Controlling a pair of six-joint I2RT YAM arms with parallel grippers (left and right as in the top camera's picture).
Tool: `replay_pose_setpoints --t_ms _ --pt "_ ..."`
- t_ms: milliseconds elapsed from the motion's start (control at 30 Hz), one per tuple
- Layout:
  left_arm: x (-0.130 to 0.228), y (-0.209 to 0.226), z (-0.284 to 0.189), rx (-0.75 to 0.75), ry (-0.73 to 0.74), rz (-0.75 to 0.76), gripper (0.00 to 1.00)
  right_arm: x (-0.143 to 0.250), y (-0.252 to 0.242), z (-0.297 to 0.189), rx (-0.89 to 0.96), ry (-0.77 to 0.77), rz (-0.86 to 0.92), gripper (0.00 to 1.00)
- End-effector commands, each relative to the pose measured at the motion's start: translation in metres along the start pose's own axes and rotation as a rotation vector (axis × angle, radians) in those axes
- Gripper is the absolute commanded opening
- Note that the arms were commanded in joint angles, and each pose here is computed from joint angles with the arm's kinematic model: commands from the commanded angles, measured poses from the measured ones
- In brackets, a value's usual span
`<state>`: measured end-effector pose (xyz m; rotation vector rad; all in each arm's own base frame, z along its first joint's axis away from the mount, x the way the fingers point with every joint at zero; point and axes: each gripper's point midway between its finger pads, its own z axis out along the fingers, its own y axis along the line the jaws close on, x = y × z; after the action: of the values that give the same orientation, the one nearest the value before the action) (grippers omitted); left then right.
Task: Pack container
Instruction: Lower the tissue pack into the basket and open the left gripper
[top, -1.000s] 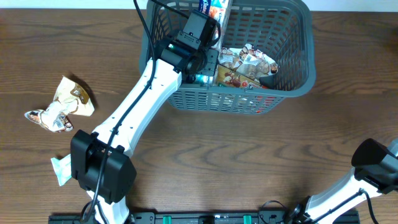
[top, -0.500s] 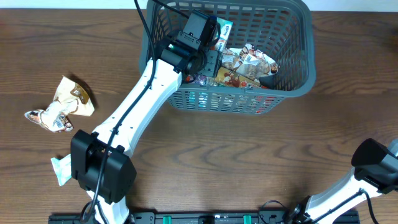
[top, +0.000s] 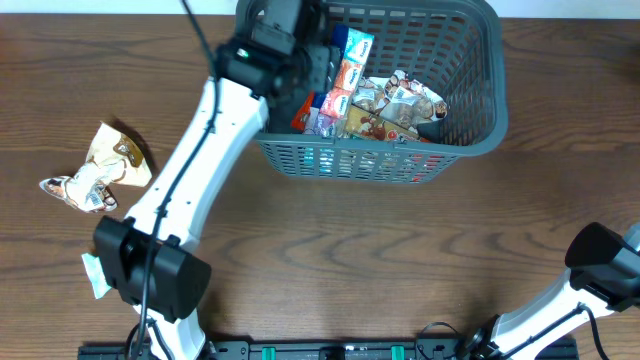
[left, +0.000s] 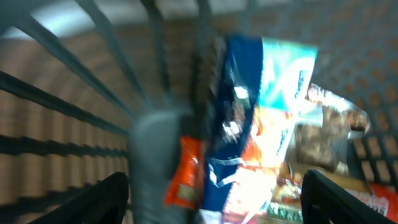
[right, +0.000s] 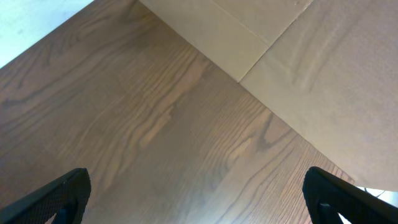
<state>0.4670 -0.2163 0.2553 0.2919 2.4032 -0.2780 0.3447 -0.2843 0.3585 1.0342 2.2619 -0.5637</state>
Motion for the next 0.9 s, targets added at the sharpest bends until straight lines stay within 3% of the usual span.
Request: replay_pose_setpoints --t_ms 0,200,267,367,433,633,867 --pt "-0.029 0.002 -0.030 -0.006 -0.079 0.071 0.75 0.002 -0.002 0.006 0.011 0.014 0.011 0.99" --pt "-0.062 0.011 -0.080 -0.081 -0.173 0.084 0.76 0.002 -0.002 0.006 0.011 0.014 0.011 0.99" --pt "-0.076 0.025 -0.106 -0.162 -0.232 0.071 0.76 0.002 -0.002 0.006 0.011 0.014 0.011 0.99" --pt "-0.091 0.054 -0.154 -0.307 -0.318 0.026 0.88 0.002 -0.002 0.006 0.011 0.014 0.011 0.99" --pt "-0.089 0.082 -0.191 -0.426 -0.361 -0.050 0.88 0.002 -0.002 0.006 0.011 0.015 0.011 0.99" --pt "-0.055 0.151 -0.283 -0.617 -0.423 -0.278 0.88 0.002 -0.002 0.006 0.011 0.014 0.011 0.99" --pt "0.022 0.228 -0.331 -0.824 -0.294 -0.558 0.92 0.002 -0.002 0.006 0.011 0.014 0.011 0.99"
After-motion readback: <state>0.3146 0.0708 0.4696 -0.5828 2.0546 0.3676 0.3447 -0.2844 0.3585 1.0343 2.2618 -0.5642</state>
